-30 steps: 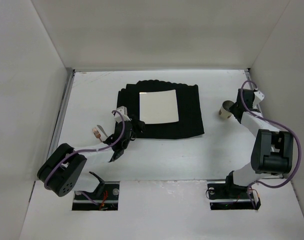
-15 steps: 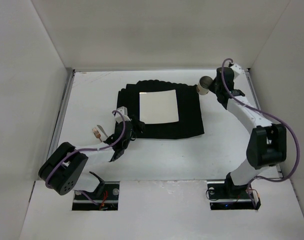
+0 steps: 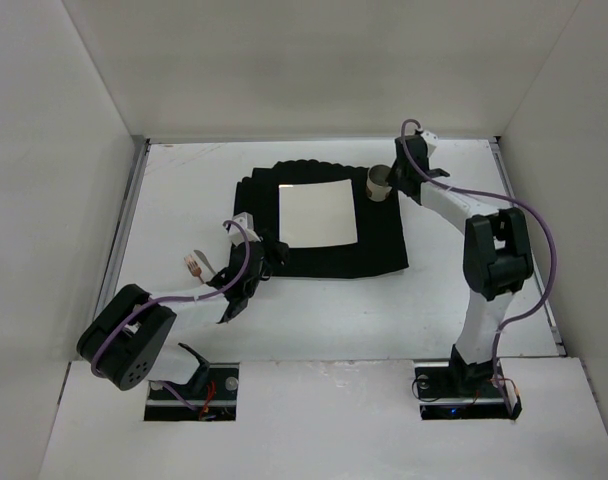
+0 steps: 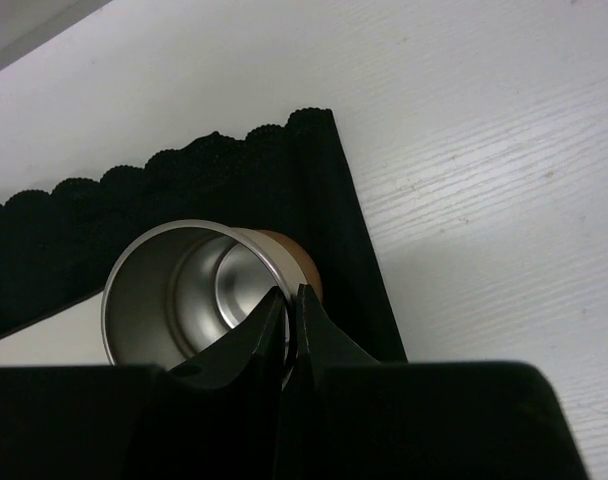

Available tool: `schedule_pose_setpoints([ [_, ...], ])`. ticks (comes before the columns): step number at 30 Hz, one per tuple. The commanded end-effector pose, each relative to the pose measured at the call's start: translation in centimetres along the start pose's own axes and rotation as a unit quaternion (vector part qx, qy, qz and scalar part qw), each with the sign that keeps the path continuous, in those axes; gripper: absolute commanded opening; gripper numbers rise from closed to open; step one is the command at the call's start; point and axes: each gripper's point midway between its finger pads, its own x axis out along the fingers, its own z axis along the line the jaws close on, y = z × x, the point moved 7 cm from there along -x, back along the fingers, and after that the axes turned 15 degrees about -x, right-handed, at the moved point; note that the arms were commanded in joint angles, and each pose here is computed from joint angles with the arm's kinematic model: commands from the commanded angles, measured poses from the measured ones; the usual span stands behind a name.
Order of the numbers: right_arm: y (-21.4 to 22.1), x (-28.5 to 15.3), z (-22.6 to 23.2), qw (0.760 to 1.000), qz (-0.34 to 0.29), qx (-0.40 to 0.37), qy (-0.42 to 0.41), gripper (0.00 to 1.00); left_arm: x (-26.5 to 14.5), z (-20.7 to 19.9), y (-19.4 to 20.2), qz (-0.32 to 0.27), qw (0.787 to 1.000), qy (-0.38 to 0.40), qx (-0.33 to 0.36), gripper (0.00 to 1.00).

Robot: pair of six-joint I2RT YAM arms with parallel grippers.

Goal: Set the dinner table for one person

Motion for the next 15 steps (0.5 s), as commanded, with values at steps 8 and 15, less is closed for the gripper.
schedule_pose_setpoints([
  [8, -2.8, 0.5, 1.3, 0.999, -0.045, -0.012, -0.003, 0.15, 0.1, -0.8, -1.0, -0.026, 0.999, 0.017, -0.007, 0.46],
  [15, -0.9, 1.4, 1.1, 0.999, -0.028, -0.015, 0.000, 0.20, 0.1, -0.6, -1.3, -0.032, 0.999, 0.015, -0.007, 0.46],
])
